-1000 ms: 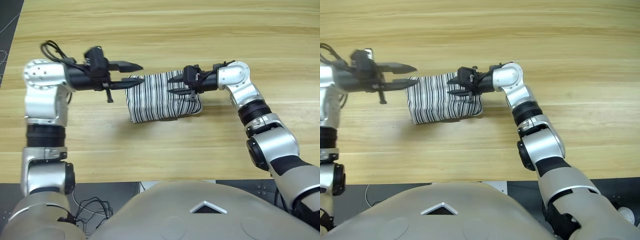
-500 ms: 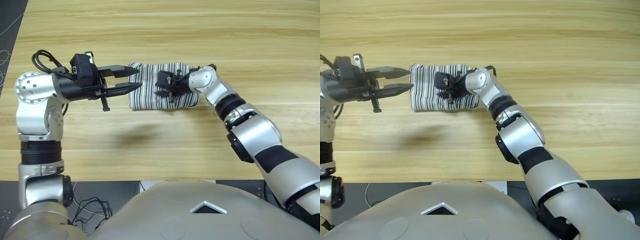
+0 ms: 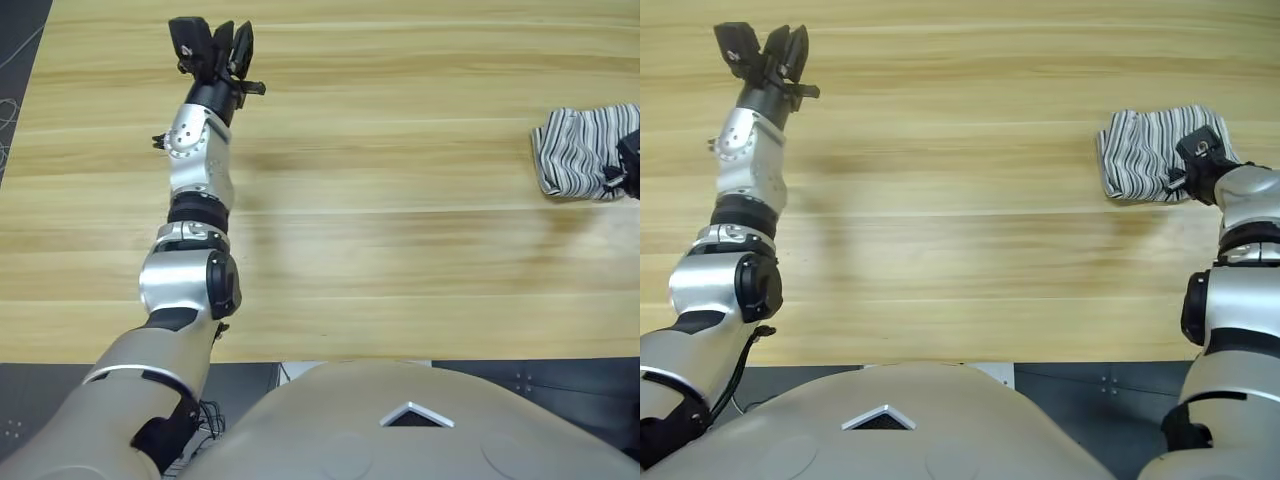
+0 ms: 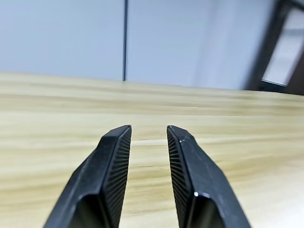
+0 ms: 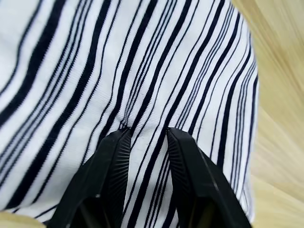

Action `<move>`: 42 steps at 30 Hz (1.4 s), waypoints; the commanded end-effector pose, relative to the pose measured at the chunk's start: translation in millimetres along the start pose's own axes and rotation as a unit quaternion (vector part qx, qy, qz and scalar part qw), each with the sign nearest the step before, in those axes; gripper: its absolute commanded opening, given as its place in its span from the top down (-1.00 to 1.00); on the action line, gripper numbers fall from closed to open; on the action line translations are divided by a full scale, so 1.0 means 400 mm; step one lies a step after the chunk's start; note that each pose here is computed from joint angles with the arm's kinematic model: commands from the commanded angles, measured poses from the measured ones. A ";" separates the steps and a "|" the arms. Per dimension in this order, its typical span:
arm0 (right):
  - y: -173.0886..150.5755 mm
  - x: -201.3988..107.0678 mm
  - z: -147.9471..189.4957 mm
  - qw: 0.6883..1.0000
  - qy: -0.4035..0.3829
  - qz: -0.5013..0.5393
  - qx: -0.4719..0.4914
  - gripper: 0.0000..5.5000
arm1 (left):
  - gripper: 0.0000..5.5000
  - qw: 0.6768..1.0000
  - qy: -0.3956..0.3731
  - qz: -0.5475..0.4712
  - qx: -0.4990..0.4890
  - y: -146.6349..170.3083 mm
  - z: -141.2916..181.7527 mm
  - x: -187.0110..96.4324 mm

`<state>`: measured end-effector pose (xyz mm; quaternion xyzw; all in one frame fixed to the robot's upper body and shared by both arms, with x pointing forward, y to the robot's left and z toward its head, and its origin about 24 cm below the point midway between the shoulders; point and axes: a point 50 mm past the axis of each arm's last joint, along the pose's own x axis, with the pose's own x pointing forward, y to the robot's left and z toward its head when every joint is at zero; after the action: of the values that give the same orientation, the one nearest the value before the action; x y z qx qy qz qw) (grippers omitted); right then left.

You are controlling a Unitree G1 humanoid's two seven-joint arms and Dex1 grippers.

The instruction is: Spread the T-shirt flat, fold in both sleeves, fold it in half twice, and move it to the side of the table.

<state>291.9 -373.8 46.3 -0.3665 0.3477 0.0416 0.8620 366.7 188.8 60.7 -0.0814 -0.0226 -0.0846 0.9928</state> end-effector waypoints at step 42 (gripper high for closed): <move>0.535 -0.021 0.490 0.872 -0.477 0.107 0.027 -0.39 | -0.35 0.986 -0.015 -0.011 0.168 -0.056 -0.061 -0.037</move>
<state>326.4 -85.0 17.5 -0.2325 -0.0651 0.2953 0.9244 343.7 168.4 34.6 0.0924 -0.0549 -0.0892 0.9902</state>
